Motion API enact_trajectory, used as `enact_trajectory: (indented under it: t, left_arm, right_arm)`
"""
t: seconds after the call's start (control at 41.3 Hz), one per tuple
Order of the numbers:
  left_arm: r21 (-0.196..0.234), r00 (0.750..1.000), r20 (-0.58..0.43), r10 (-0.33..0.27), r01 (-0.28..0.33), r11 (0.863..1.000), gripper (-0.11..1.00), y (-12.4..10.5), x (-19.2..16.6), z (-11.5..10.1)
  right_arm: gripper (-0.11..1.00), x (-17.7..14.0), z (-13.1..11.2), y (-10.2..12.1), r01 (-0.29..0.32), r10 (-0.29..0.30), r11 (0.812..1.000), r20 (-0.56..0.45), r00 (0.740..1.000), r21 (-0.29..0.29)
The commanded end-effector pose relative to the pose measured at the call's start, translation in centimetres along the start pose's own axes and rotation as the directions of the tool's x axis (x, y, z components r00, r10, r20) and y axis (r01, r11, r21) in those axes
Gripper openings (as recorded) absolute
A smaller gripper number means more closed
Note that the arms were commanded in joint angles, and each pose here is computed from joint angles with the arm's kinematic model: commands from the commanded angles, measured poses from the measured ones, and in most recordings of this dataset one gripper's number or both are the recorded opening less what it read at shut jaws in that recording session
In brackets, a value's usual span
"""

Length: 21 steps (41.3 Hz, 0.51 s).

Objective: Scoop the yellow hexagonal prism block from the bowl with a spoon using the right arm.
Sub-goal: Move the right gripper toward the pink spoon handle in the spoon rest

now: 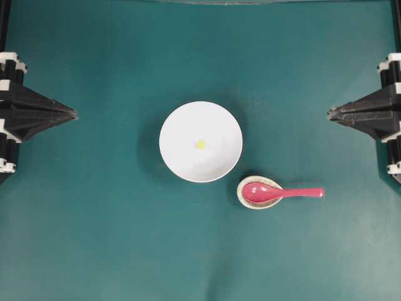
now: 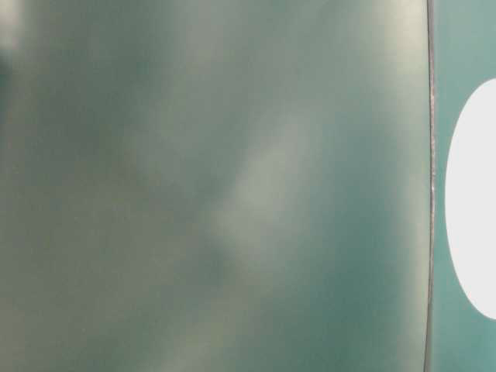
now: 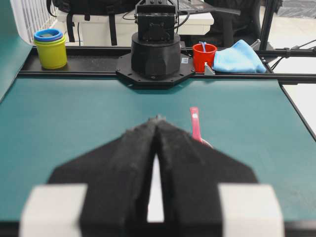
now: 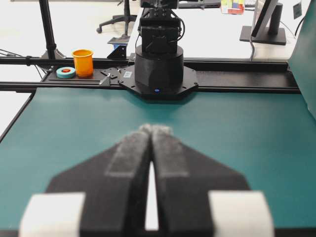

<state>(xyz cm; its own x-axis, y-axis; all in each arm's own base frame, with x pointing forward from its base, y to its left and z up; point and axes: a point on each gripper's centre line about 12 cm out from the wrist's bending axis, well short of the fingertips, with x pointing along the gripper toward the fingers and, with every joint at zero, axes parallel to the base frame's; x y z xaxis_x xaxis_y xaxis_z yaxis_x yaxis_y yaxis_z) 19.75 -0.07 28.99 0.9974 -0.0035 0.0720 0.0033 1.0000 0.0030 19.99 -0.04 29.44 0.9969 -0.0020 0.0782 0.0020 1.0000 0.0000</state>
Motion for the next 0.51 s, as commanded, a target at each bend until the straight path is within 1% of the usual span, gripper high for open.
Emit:
enact_trajectory:
  t: [0.0,0.024,0.048,0.339,0.412,0.484]
  left_arm:
    - [-0.005,1.000,0.003,0.000,0.000,1.000,-0.01,0.02,0.31,0.94]
    - [-0.008,1.000,-0.006,0.000,0.000,1.000,0.00,0.02,0.26,0.86]
    - [-0.009,1.000,-0.006,0.000,0.000,1.000,0.13,0.02,0.26,0.86]
    - [-0.012,1.000,-0.006,0.000,0.000,1.000,0.11,0.02,0.26,0.86]
    - [-0.012,1.000,-0.006,0.000,0.000,1.000,0.11,0.02,0.26,0.86]
    - [-0.012,1.000,-0.006,0.000,0.000,1.000,0.11,0.02,0.26,0.86]
  right_arm:
    - [0.00,0.13,0.54,-0.03,0.002,-0.002,1.000,0.017,1.000,-0.002]
    - [0.00,0.27,0.34,-0.03,0.002,-0.002,1.000,0.008,1.000,-0.003]
    - [0.00,0.27,0.34,-0.03,0.002,-0.002,1.000,0.008,1.000,-0.003]
    - [0.02,0.45,0.17,-0.04,0.002,-0.002,1.000,-0.002,1.000,-0.002]
    - [0.09,0.45,0.17,-0.03,0.002,-0.002,1.000,-0.002,1.000,-0.003]
    - [0.23,0.43,0.11,-0.03,0.002,-0.002,1.000,-0.003,1.000,-0.003]
